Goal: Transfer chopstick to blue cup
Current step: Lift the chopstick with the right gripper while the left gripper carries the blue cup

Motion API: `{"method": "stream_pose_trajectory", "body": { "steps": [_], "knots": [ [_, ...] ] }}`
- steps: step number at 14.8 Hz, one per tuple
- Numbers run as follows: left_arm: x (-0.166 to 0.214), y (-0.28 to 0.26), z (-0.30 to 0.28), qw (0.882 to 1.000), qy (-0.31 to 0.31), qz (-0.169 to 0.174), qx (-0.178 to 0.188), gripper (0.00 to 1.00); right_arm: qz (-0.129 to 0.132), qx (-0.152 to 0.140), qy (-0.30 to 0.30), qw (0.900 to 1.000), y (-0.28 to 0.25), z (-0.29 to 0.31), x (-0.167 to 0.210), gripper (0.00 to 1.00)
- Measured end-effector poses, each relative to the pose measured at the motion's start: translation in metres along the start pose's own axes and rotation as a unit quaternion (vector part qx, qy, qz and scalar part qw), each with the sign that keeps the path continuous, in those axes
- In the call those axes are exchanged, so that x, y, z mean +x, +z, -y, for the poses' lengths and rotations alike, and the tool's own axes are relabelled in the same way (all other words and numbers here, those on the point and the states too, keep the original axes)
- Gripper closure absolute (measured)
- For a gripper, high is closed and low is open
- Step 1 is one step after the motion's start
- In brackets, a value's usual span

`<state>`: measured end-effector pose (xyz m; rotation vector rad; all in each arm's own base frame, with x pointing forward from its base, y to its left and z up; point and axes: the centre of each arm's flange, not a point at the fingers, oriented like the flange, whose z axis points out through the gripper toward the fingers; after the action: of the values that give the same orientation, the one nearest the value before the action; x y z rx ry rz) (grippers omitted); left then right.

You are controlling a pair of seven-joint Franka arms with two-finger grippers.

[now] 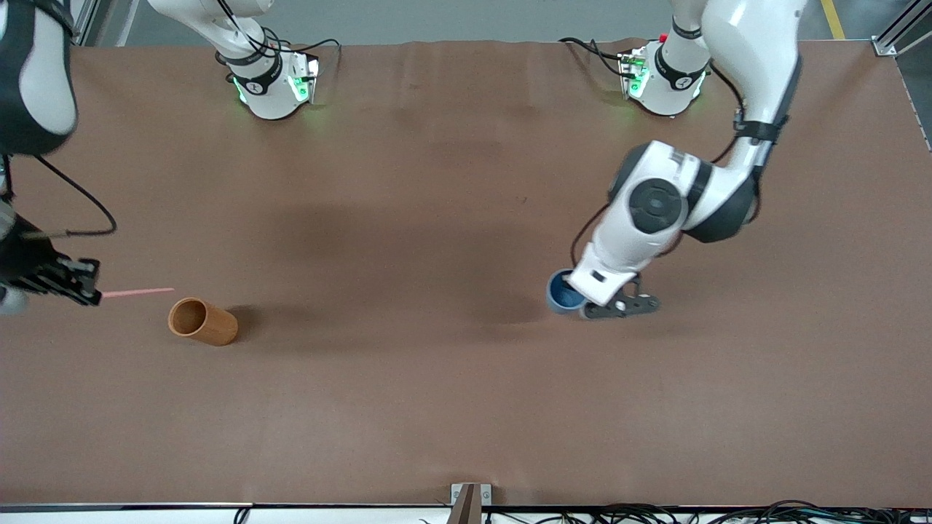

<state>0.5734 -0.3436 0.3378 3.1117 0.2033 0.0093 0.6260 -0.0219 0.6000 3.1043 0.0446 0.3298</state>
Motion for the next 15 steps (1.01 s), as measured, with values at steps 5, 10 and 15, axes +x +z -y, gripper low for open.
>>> {"method": "stream_pose_trajectory", "body": {
  "steps": [5, 10, 15],
  "knots": [
    [-0.063, 0.030, -0.095, 0.999, -0.039, 0.009, 0.001, 0.95, -0.012, 0.003, 0.003, 1.000, -0.085, -0.002, -0.051, 0.90],
    [-0.095, 0.060, -0.142, 0.998, -0.054, 0.016, 0.006, 0.95, -0.014, 0.005, 0.008, 1.000, -0.102, -0.006, -0.077, 0.90],
    [-0.100, 0.080, -0.149, 0.998, -0.054, 0.017, 0.009, 0.95, -0.019, 0.004, 0.008, 1.000, -0.099, -0.007, -0.075, 0.90]
  ]
}}
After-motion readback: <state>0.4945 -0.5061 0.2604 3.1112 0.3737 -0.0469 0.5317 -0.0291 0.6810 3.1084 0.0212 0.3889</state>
